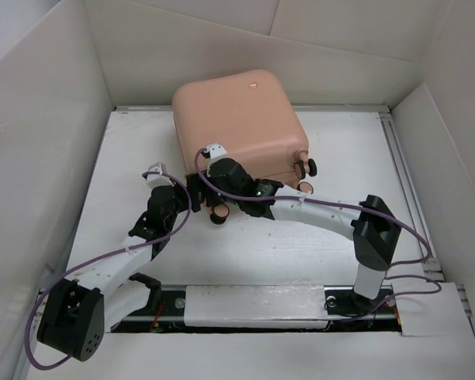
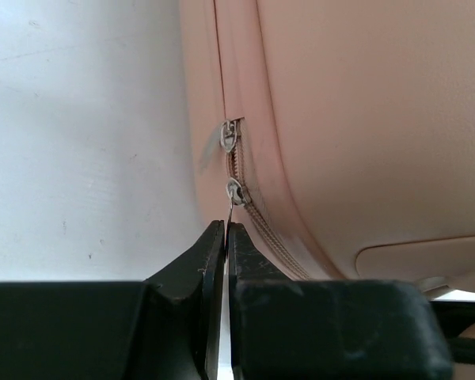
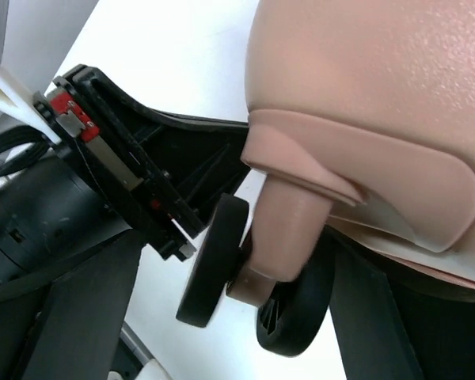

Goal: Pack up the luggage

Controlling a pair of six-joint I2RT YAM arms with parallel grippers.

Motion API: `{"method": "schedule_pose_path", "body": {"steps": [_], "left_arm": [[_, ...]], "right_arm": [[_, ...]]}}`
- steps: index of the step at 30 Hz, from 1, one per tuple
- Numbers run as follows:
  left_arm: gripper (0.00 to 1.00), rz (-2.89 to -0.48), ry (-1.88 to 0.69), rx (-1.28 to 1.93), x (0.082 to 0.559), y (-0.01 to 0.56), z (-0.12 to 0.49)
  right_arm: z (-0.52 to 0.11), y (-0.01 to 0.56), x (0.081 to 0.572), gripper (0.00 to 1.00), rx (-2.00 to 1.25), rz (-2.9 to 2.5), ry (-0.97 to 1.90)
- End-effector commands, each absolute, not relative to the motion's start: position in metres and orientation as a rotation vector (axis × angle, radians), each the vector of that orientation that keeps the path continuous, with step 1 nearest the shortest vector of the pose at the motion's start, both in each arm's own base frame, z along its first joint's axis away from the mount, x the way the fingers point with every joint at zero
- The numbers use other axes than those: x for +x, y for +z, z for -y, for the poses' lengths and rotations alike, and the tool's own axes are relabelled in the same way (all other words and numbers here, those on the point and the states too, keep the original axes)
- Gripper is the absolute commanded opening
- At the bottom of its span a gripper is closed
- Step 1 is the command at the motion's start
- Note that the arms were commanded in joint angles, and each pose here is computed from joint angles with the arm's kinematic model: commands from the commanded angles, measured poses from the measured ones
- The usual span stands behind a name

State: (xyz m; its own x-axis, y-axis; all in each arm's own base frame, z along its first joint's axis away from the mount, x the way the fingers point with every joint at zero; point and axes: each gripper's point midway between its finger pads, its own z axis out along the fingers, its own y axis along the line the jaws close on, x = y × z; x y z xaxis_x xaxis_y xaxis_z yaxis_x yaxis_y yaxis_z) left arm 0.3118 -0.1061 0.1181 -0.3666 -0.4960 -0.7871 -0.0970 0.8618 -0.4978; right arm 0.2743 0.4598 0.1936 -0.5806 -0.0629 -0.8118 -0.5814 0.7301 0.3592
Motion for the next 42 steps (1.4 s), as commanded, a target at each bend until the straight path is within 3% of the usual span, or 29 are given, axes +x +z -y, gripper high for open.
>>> {"method": "schedule_pose_path", "body": {"steps": [1,5,6,10,15,25,26,27,29,30,31,34,42], "left_arm": [[0.00,-1.901,-0.485,-0.399,0.308,0.126,0.113],[0.00,-1.893,-0.483,-0.390,0.306,0.130,0.111],[0.00,-1.893,-0.483,-0.390,0.306,0.130,0.111],[0.00,-1.900,-0.470,-0.396,0.305,0.128,0.109],[0.00,-1.900,-0.470,-0.396,0.306,0.130,0.109],[0.00,-1.901,-0.503,-0.389,0.299,0.128,0.112],[0.00,-1.904,-0.513,-0.382,0.298,0.127,0.114],[0.00,-1.893,-0.519,-0.381,0.299,0.130,0.114],[0.00,-1.908,-0.523,-0.375,0.299,0.126,0.116],[0.00,-1.918,-0.518,-0.376,0.299,0.123,0.116],[0.00,-1.924,-0.505,-0.382,0.298,0.121,0.114],[0.00,-1.925,-0.499,-0.373,0.298,0.121,0.114],[0.00,-1.908,-0.502,-0.363,0.300,0.128,0.114]], "right_arm": [[-0.469,0.229,0.307,0.94,-0.296,-1.994,0.757],[-0.450,0.208,0.318,0.53,-0.198,-2.033,0.622],[-0.445,0.204,0.320,0.29,-0.187,-2.035,0.595],[-0.414,0.194,0.320,0.01,-0.138,-2.056,0.457],[-0.374,0.179,0.308,0.00,-0.160,-2.063,0.357],[-0.322,0.211,0.287,0.00,-0.206,-1.996,0.372],[-0.324,0.215,0.284,0.01,-0.235,-1.985,0.402],[-0.325,0.223,0.281,0.10,-0.249,-1.972,0.430],[-0.322,0.237,0.278,0.38,-0.252,-1.956,0.415],[-0.311,0.244,0.275,0.63,-0.256,-1.959,0.385],[-0.302,0.247,0.274,0.71,-0.259,-1.954,0.349],[-0.263,0.278,0.282,0.84,-0.225,-1.927,0.281],[-0.145,0.282,0.340,0.95,-0.126,-1.991,0.015]]}}
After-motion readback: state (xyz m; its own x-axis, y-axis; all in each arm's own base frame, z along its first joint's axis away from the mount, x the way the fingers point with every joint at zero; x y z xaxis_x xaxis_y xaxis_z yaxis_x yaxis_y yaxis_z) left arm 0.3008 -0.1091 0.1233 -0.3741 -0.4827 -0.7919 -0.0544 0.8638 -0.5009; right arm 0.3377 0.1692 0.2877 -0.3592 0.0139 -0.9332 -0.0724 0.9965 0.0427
